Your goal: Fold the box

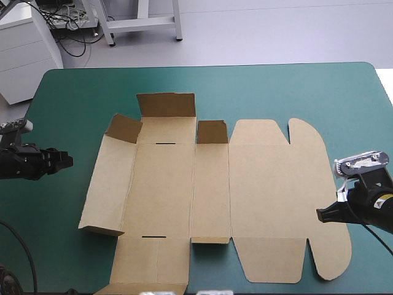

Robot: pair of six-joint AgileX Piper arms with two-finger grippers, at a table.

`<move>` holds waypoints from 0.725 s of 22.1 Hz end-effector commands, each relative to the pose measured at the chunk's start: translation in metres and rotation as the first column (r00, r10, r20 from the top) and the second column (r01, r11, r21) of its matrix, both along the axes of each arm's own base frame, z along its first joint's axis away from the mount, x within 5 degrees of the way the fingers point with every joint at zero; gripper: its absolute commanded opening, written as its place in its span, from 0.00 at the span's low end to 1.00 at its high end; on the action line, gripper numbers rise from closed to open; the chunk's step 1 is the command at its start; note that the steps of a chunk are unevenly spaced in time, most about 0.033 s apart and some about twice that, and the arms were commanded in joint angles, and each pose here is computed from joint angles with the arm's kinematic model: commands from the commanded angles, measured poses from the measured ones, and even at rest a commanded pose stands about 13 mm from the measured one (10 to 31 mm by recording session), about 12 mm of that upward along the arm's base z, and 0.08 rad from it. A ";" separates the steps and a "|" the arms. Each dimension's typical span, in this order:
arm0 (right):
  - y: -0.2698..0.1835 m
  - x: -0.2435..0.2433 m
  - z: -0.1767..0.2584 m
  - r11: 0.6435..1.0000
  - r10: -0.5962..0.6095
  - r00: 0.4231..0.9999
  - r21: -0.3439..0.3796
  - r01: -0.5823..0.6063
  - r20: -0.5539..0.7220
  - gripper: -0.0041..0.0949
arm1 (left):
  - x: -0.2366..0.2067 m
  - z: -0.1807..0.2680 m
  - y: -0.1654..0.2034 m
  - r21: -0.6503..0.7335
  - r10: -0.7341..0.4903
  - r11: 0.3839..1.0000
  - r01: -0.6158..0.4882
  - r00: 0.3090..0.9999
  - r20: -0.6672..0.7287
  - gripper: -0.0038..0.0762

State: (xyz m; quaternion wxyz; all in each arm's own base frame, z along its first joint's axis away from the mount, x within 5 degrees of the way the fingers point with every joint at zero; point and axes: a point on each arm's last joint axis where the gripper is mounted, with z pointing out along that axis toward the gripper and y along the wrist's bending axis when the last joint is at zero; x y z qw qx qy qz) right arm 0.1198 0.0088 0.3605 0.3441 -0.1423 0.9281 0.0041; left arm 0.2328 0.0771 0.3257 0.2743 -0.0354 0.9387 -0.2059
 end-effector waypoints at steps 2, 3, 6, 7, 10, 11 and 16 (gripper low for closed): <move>0.000 0.001 0.010 1.000 -0.001 0.997 0.003 0.001 0.075 0.02 | 0.000 -0.001 -0.002 -0.042 0.019 0.999 -0.019 1.000 0.011 0.86; 0.000 0.001 0.010 1.000 0.002 0.997 0.000 -0.002 0.076 0.02 | -0.001 -0.010 -0.003 -0.067 0.005 0.998 -0.007 1.000 -0.029 0.92; 0.000 0.001 0.010 1.000 0.003 0.997 0.002 -0.003 0.076 0.02 | -0.003 -0.029 -0.005 -0.109 -0.005 0.994 -0.005 0.996 -0.091 0.92; 0.000 0.001 0.010 1.000 0.003 0.997 0.004 -0.003 0.076 0.02 | -0.004 -0.039 -0.005 -0.126 -0.014 0.992 -0.001 0.993 -0.118 0.92; 0.000 0.002 0.011 1.000 0.003 0.997 0.006 -0.003 0.082 0.02 | -0.006 -0.052 -0.006 -0.142 -0.023 0.990 0.001 0.988 -0.153 0.92; 0.000 0.002 0.011 1.000 0.003 0.997 0.006 -0.003 0.082 0.02 | -0.006 -0.055 -0.006 -0.147 -0.029 0.989 0.005 0.986 -0.162 0.92; 0.000 0.002 0.011 1.000 0.002 0.996 0.006 -0.003 0.086 0.02 | 0.005 -0.075 -0.005 -0.205 -0.051 0.979 0.008 0.978 -0.204 0.92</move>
